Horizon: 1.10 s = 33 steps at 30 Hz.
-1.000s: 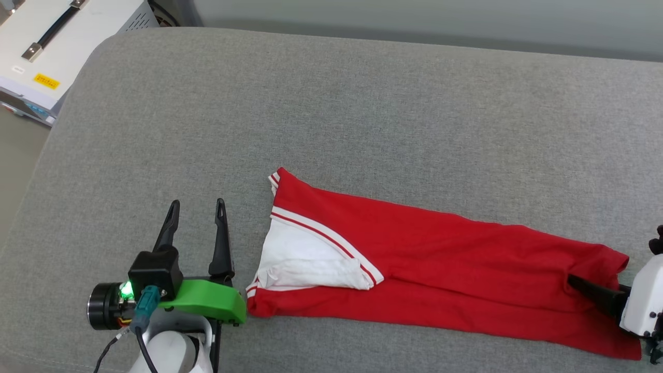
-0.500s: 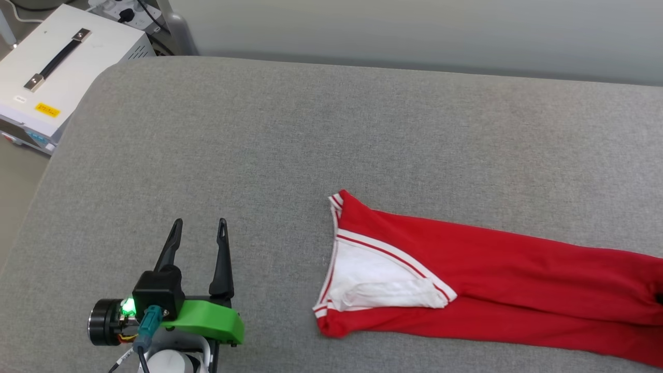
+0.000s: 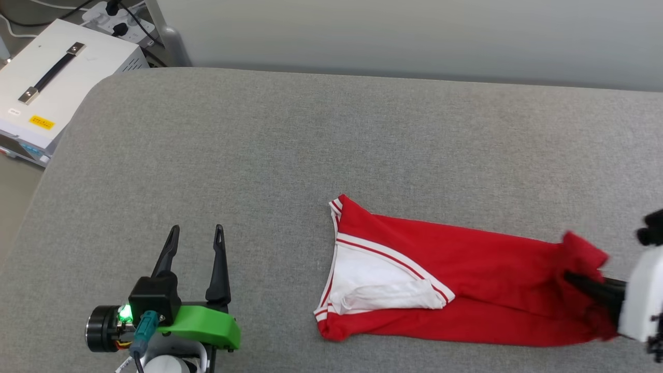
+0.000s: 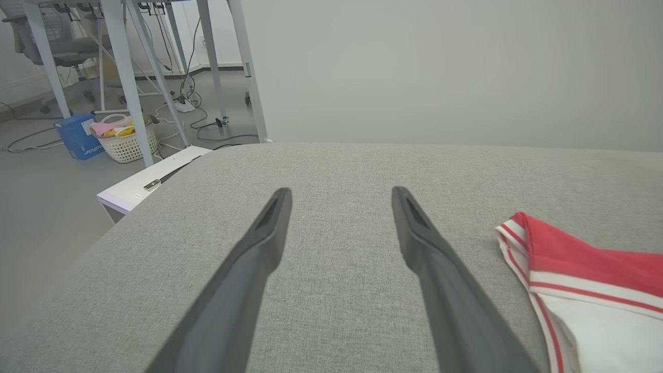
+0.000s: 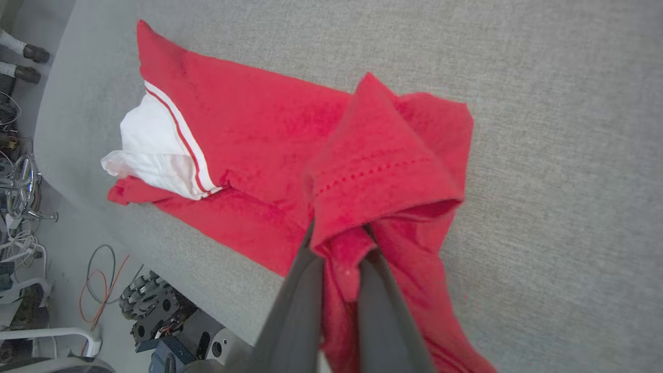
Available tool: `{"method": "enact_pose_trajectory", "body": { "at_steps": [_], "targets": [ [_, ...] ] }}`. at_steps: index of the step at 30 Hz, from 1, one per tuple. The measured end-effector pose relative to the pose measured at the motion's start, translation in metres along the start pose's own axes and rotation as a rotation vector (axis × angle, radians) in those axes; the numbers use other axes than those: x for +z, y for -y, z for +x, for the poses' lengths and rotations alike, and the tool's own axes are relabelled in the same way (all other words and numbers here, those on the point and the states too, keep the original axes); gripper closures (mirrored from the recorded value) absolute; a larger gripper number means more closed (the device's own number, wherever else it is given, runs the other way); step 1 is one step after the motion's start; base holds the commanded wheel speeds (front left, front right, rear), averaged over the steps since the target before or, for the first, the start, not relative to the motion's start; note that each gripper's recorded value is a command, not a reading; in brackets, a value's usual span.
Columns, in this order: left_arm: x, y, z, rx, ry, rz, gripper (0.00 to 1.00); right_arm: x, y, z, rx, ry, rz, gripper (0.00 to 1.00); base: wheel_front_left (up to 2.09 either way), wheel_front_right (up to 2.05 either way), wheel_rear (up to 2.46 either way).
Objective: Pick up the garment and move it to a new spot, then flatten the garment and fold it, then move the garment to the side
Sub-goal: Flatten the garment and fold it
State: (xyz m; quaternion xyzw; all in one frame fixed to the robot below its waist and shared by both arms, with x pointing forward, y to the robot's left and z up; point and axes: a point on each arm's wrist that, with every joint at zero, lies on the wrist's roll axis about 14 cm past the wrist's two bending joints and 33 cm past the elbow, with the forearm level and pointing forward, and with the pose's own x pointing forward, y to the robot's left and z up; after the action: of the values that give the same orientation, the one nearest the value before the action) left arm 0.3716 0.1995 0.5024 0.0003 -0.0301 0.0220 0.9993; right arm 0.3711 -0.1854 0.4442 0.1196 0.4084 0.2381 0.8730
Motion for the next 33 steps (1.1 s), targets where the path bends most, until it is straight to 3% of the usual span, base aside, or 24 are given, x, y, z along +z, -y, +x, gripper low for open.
{"method": "enact_pose_trajectory", "body": {
  "at_steps": [5,14,15,23,28,29,30,33],
  "targets": [
    [-0.006,0.003,0.001,-0.005,-0.017,-0.008,0.0,0.003,-0.062,0.025,0.159,-0.046,-0.114,1.0,0.0,0.0,0.0],
    [-0.015,0.0,0.006,0.007,-0.041,-0.011,0.0,0.011,-0.141,0.076,0.333,-0.11,-0.282,1.0,0.0,0.0,0.0],
    [-0.018,-0.003,0.009,0.013,-0.048,-0.009,0.0,0.01,-0.159,0.095,0.365,-0.128,-0.309,1.0,0.0,0.0,0.0],
    [-0.024,-0.007,0.014,0.022,-0.063,-0.01,0.0,-0.027,-0.161,0.14,0.339,-0.25,-0.35,1.0,0.0,0.0,0.0],
    [-0.027,-0.011,0.013,0.039,-0.075,-0.015,0.0,-0.027,-0.157,0.152,0.323,-0.18,-0.311,1.0,0.0,0.0,0.0],
    [-0.027,-0.012,0.013,0.041,-0.075,-0.015,0.0,-0.023,-0.158,0.152,0.326,-0.15,-0.303,0.59,0.0,0.0,0.0],
    [-0.027,-0.012,0.012,0.042,-0.075,-0.013,0.0,-0.018,-0.16,0.151,0.33,-0.113,-0.294,0.0,0.0,0.0,0.0],
    [-0.024,-0.012,0.011,0.04,-0.066,-0.014,0.0,0.001,-0.165,0.14,0.349,-0.003,-0.298,0.0,0.0,0.0,0.0]
  ]
}}
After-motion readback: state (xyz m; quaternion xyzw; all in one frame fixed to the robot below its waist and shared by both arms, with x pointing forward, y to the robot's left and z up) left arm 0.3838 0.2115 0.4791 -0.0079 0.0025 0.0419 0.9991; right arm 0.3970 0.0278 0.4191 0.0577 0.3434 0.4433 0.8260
